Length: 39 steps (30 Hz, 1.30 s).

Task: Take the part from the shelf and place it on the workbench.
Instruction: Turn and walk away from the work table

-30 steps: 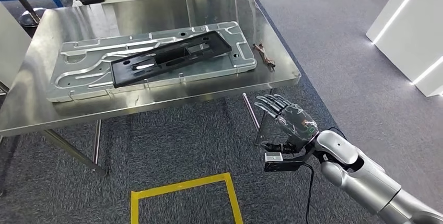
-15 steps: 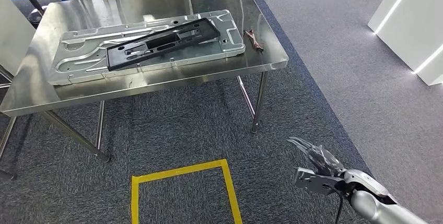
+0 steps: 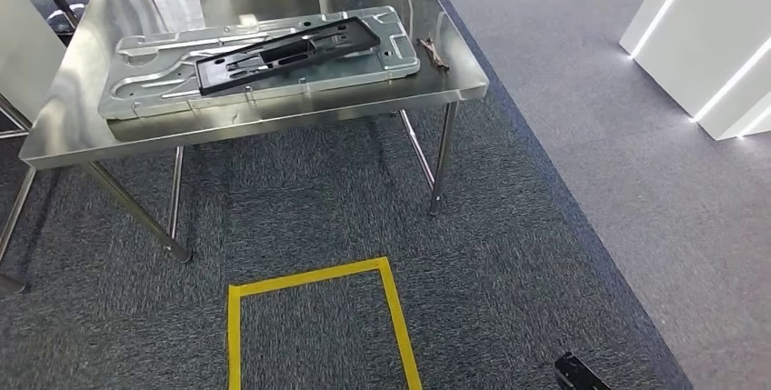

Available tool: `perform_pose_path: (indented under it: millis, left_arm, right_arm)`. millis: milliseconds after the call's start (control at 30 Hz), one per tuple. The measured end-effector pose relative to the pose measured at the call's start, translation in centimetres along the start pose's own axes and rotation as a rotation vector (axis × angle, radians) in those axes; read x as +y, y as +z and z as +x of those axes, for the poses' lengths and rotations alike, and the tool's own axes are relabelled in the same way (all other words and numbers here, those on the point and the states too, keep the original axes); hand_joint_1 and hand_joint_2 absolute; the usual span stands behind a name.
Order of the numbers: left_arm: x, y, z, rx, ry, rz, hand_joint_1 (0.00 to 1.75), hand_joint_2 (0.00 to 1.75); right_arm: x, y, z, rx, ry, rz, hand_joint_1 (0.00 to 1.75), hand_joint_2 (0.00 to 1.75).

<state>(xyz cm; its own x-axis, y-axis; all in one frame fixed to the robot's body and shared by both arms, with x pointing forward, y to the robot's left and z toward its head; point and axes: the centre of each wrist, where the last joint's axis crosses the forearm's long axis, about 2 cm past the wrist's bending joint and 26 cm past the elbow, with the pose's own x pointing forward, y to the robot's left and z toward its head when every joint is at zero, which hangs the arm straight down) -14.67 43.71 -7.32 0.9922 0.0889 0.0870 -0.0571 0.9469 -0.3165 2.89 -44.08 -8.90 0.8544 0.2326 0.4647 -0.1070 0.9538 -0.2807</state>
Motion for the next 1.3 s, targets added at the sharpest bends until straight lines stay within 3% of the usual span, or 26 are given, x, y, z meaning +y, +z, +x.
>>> perform_pose_path:
  millis: [133, 267, 400, 700, 1300]
  left_arm:
    - [-0.4, -0.4, 0.3, -0.003, 0.011, -0.012, 0.00, 0.00]
    - [-0.3, -0.4, 0.5, -0.001, 0.024, -0.016, 0.00, 0.00]
    - [-0.2, -0.3, 0.4, 0.009, 0.030, -0.018, 0.00, 0.00]
    - [0.3, -0.1, 1.1, 0.003, 0.037, -0.005, 0.00, 0.00]
    - [0.4, -0.1, 1.2, 0.011, 0.048, -0.009, 0.00, 0.00]
  right_arm:
    - [1.9, 0.5, -1.5, 0.195, -0.143, 0.083, 0.00, 0.00]
    - [3.9, 1.0, -2.3, 0.269, -0.211, 0.209, 0.00, 0.00]
    - [5.7, 1.3, -2.5, 0.312, -0.214, 0.287, 0.00, 1.75]
    - [7.7, 1.3, -1.9, 0.336, -0.181, 0.330, 0.00, 1.75]
    - [7.7, 1.5, -2.3, 0.362, -0.190, 0.316, 0.00, 1.75]
